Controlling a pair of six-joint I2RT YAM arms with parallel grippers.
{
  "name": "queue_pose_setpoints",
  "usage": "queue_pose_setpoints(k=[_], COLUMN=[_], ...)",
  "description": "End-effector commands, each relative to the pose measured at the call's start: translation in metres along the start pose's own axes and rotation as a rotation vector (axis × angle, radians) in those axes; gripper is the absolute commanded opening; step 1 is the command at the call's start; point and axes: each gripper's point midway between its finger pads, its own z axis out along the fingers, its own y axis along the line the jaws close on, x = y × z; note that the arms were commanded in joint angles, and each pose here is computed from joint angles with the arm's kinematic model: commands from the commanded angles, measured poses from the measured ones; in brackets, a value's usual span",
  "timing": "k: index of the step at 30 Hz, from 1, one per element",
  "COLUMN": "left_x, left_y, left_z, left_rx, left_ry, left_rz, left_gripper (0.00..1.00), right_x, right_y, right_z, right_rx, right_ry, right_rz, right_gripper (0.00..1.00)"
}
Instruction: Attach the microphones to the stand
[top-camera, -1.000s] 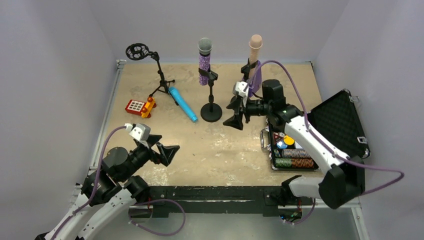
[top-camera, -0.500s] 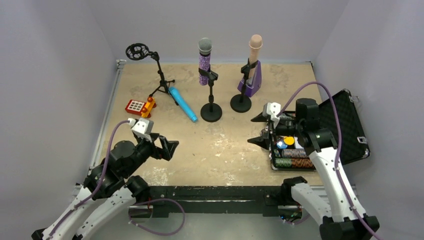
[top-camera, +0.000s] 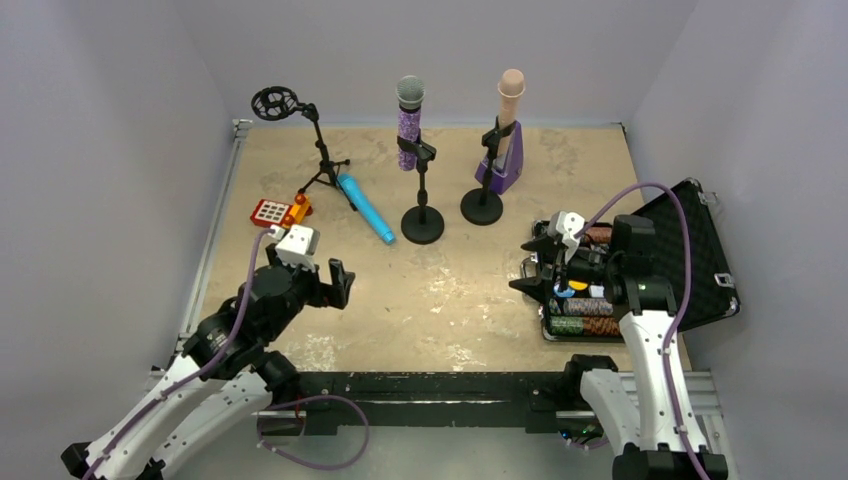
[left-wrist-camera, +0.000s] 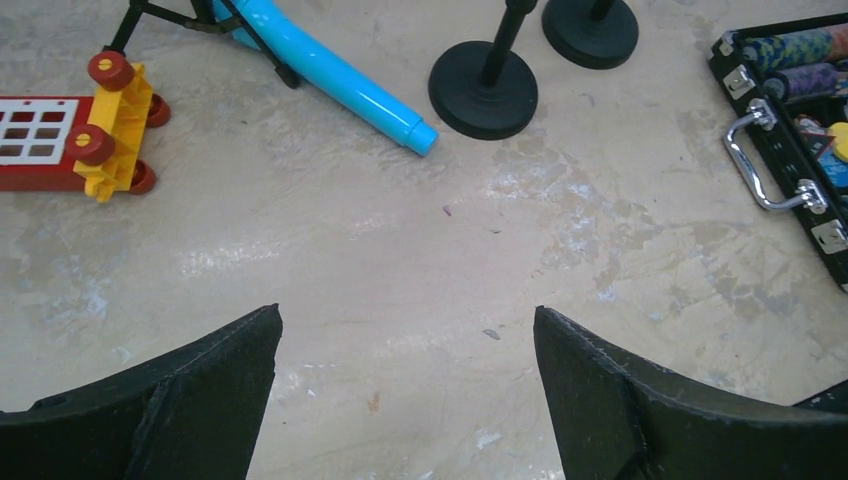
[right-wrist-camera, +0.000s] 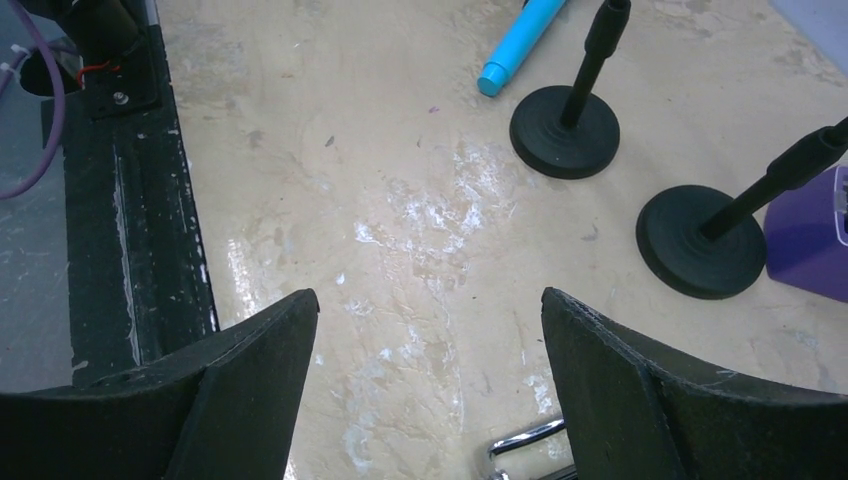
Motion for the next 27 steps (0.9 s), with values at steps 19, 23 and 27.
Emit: queue_pose_setpoints(k=[19,23,27], left_x=[-0.158,-0.186,-0.203], left_y=[0.079,0.079,0.076], left_z=[0.021,0.046,0.091], left_rx=[-0.193,-0.128,-0.016], left_ry=[-0.219,-0.245,-0.264], left_rz=[-0.226,-0.19,-0.052], left_gripper=[0.99,0.99,0.98], right_x=[-0.019,-0.021,-0.021], right_y=[0.005,0.005,0.007], right_z=[-0.008,-0.009,-0.009], right_rx=[0.026,0.027,0.021], right_ry=[-0.047,-0.05,-0.053], right_rz=[-0.047,-0.055,-0.055], right_gripper=[0.85,0.85,0.85])
